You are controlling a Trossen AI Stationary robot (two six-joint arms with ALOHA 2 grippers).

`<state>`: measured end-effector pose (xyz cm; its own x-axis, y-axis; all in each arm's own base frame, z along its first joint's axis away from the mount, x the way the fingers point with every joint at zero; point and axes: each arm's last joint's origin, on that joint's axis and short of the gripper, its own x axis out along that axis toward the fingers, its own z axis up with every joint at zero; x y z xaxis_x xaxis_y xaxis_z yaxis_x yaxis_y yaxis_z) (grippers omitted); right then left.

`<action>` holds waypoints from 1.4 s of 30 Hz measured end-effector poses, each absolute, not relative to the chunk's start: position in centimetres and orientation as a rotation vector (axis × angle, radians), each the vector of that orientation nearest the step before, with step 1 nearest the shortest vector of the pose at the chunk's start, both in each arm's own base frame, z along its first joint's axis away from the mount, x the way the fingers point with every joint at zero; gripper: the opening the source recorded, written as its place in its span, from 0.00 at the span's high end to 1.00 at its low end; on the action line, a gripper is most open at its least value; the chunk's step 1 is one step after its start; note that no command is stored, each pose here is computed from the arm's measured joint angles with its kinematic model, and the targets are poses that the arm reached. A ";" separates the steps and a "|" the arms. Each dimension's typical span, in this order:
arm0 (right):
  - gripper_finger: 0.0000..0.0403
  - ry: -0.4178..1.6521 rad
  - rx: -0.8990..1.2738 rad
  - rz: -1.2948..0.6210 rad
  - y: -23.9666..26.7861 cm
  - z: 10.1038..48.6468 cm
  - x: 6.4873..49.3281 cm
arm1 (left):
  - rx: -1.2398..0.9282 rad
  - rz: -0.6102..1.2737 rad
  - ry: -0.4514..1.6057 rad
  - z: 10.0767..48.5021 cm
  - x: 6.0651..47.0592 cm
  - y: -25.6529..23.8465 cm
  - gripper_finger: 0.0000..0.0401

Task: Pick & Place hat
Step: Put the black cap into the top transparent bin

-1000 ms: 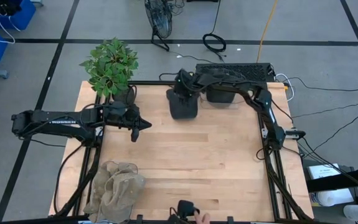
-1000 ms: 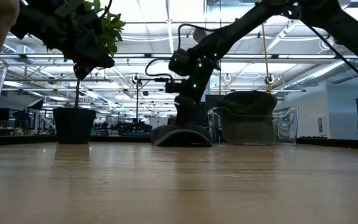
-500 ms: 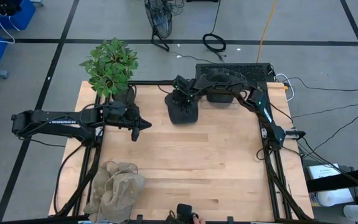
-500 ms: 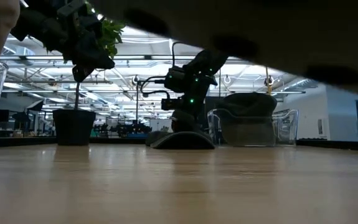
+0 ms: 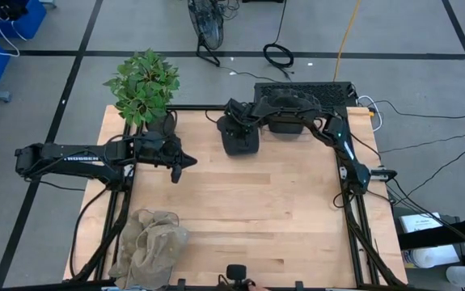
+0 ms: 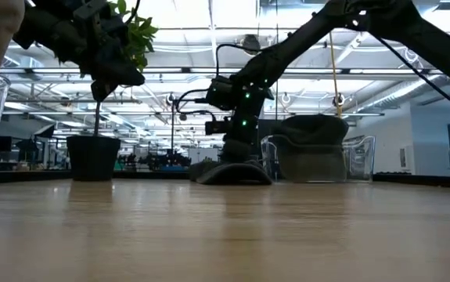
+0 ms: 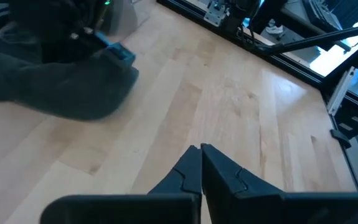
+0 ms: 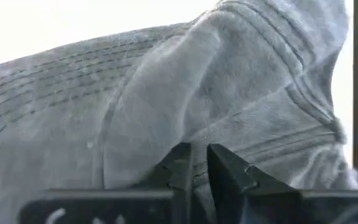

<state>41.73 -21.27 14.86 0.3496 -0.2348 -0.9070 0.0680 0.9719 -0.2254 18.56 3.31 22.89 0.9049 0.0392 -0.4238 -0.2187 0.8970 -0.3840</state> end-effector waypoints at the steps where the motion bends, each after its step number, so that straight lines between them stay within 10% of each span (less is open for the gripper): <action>1: 0.92 1.184 -0.149 -0.183 -21.2 15.5 41.6 | -0.439 0.142 0.420 22.9 18.6 3.3 0.96; 16: 1.00 0.816 -0.108 -0.140 -19.2 28.7 38.8 | -0.410 0.184 0.404 23.0 18.4 4.2 0.95; 29: 1.00 1.003 0.043 -0.089 -14.9 25.4 37.5 | -0.408 0.249 0.317 24.5 19.0 4.8 0.99; 42: 1.00 0.761 0.247 -0.276 -7.9 24.5 24.1 | -0.165 0.318 0.687 27.1 28.5 3.5 0.99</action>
<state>24.09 -7.90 24.52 0.6912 -0.1555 -0.7057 0.3329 0.9353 0.1200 28.49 3.54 27.09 0.7273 0.2330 -0.6455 -0.3407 0.9391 -0.0450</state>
